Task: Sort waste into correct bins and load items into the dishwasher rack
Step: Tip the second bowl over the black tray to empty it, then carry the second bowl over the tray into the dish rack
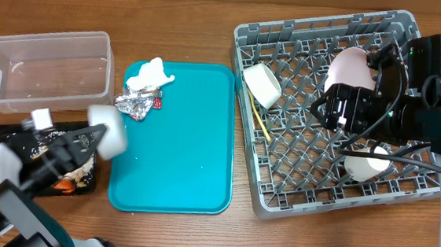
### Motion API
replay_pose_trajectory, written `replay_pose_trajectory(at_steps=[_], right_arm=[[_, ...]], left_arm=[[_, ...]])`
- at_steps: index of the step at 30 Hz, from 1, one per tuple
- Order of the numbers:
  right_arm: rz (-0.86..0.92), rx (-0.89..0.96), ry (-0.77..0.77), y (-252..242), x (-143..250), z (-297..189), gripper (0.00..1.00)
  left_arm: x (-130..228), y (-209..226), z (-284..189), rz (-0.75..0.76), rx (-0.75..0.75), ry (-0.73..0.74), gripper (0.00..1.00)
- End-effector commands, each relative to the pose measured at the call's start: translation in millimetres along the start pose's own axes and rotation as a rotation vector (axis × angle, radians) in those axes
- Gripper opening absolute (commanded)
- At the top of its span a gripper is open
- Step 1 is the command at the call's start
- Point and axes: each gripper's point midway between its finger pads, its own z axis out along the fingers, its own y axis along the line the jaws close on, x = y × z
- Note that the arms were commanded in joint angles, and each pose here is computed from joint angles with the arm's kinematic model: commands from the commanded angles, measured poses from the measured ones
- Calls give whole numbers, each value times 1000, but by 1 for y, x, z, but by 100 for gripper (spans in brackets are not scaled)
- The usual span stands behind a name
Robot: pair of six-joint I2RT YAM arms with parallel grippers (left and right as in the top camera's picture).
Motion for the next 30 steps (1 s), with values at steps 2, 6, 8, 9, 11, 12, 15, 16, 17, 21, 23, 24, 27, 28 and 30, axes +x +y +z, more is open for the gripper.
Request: replay_pose_trajectory(at_steps=[2, 6, 8, 9, 11, 12, 15, 16, 17, 21, 23, 24, 27, 28, 30], right_arm=[[-4, -4, -3, 2, -1, 0, 100], [-4, -4, -3, 2, -1, 0, 100], [-4, -4, -3, 2, -1, -1, 100], [-4, -4, -3, 2, -1, -1, 100], [-5, -5, -4, 2, -1, -1, 100], [-4, -5, -4, 2, -1, 0, 100], [-6, -6, -8, 2, -2, -1, 100], [-6, -6, -8, 2, -2, -1, 100], [-6, -6, -9, 2, -2, -1, 100], [1, -18, -6, 4, -2, -1, 100], [1, -24, -4, 5, -1, -1, 100], [1, -24, -4, 5, -1, -1, 100], [0, -25, -5, 5, -1, -1, 100], [0, -25, -6, 5, -2, -1, 100], [0, -25, -5, 5, -2, -1, 100]], left_arm=[[17, -26, 34, 199, 96, 140, 4], [26, -51, 50, 208, 145, 225, 4], [31, -68, 54, 223, 164, 253, 4], [36, -82, 56, 251, 182, 276, 4], [39, -105, 59, 324, 212, 298, 4], [38, -116, 59, 359, 222, 302, 4], [24, -137, 60, 519, 208, 327, 4], [17, -139, 62, 564, 186, 343, 4], [10, -139, 64, 594, 163, 354, 4], [-76, -95, 76, 598, -329, 290, 4], [-101, -98, 77, 615, -435, 211, 4], [-108, -103, 78, 620, -457, 187, 4], [-113, -119, 89, 578, -482, 147, 4], [-107, -125, 98, 568, -458, 158, 4], [-95, -128, 114, 538, -444, 182, 4]])
